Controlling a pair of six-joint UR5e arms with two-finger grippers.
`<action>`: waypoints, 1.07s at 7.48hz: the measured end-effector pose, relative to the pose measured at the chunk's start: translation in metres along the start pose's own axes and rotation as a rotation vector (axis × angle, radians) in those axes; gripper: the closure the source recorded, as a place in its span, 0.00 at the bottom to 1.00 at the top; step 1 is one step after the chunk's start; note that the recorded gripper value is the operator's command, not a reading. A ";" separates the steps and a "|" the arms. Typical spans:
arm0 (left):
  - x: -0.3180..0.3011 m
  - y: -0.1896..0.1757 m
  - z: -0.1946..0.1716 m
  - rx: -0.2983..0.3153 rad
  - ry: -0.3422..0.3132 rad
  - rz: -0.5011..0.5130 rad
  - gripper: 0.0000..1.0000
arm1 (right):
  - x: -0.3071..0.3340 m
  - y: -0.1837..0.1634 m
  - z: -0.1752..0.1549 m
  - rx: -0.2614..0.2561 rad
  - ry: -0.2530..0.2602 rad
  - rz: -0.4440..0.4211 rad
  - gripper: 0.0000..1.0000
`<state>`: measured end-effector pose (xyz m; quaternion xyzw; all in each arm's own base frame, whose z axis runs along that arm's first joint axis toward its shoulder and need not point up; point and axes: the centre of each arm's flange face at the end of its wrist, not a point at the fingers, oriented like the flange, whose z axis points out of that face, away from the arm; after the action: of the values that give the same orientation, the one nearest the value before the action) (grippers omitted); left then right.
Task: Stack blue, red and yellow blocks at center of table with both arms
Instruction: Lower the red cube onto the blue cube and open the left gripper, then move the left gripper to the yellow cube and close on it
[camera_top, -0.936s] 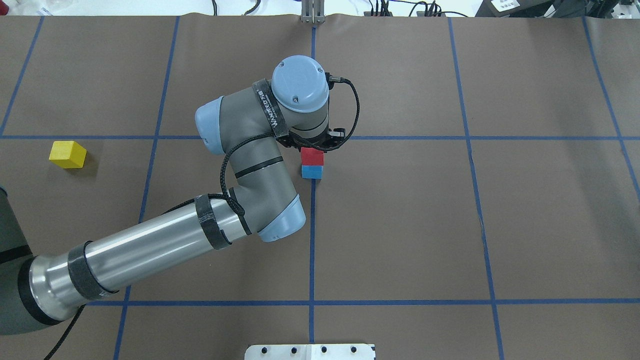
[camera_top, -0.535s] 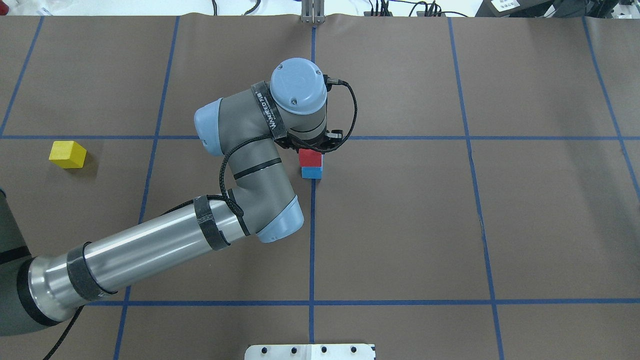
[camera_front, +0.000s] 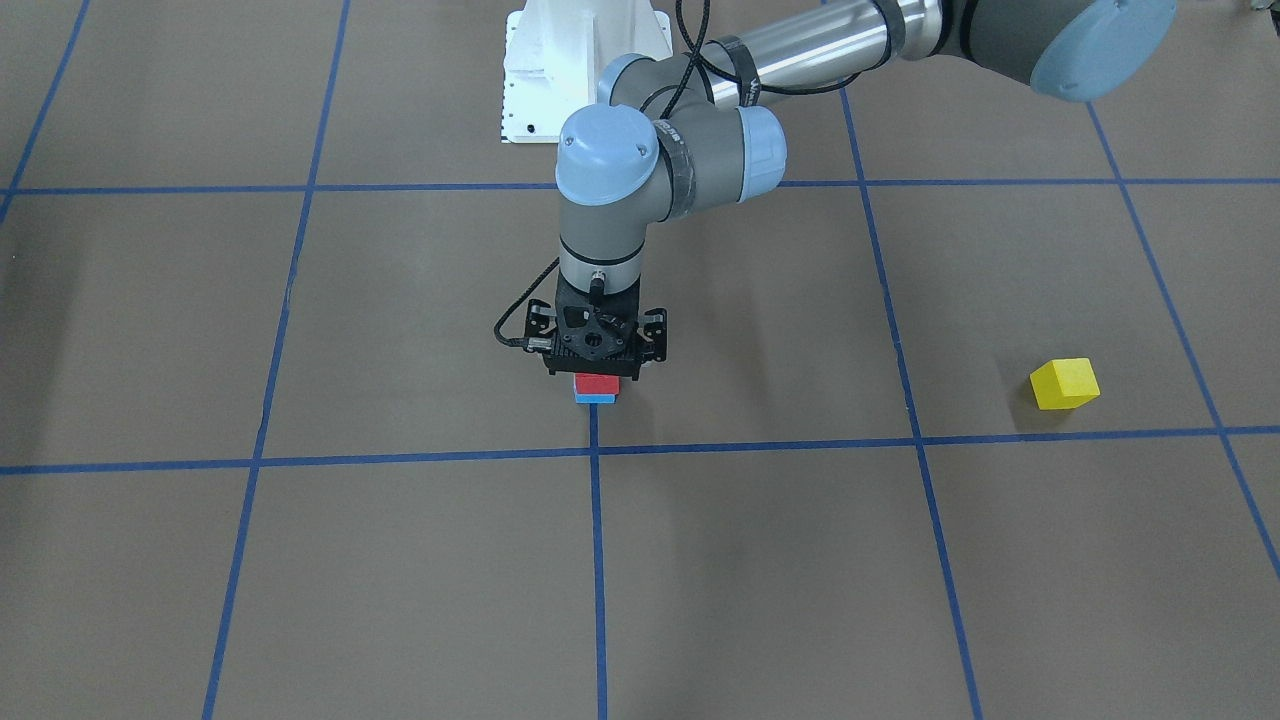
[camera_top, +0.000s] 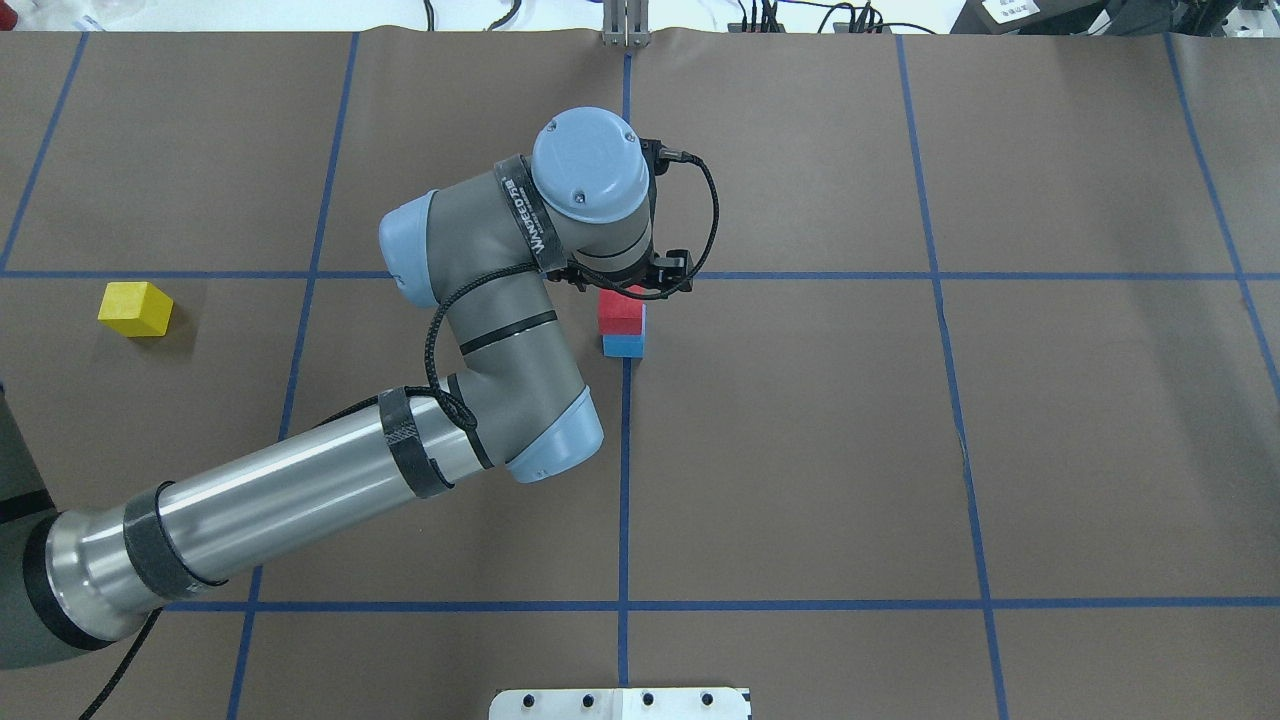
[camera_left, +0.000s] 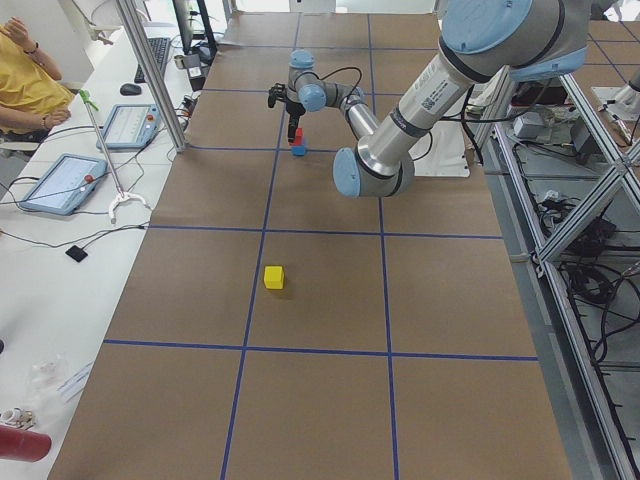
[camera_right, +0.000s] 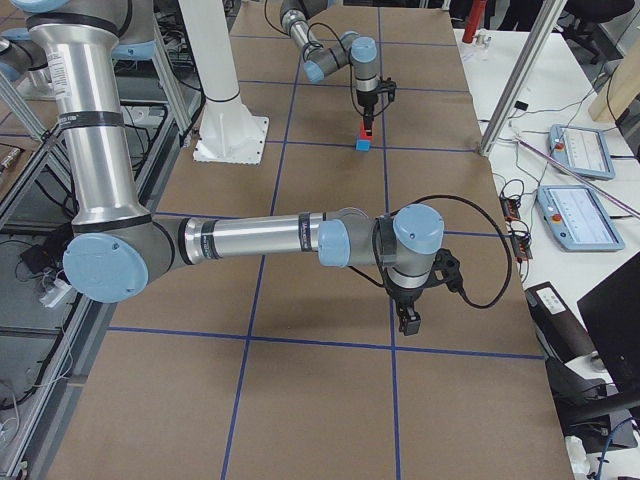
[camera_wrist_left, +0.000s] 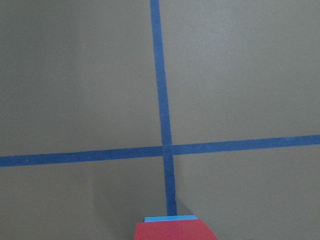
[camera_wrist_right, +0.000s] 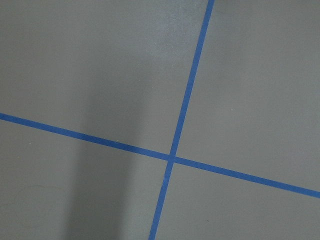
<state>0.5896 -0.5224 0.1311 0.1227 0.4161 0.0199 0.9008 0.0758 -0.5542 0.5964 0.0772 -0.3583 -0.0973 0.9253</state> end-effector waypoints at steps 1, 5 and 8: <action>-0.022 -0.010 -0.014 0.006 0.014 0.039 0.00 | 0.000 0.000 0.000 0.000 0.000 0.000 0.00; -0.316 -0.046 -0.073 -0.063 0.033 0.313 0.00 | -0.001 -0.001 -0.001 0.001 0.000 -0.001 0.00; -0.484 -0.005 -0.071 -0.087 0.005 0.298 0.00 | -0.001 -0.001 -0.001 0.002 0.000 -0.002 0.00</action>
<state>0.2199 -0.5797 0.4464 0.1439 0.3941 0.1719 0.8913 0.0758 -0.5549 0.5950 0.0784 -0.3582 -0.0977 0.9252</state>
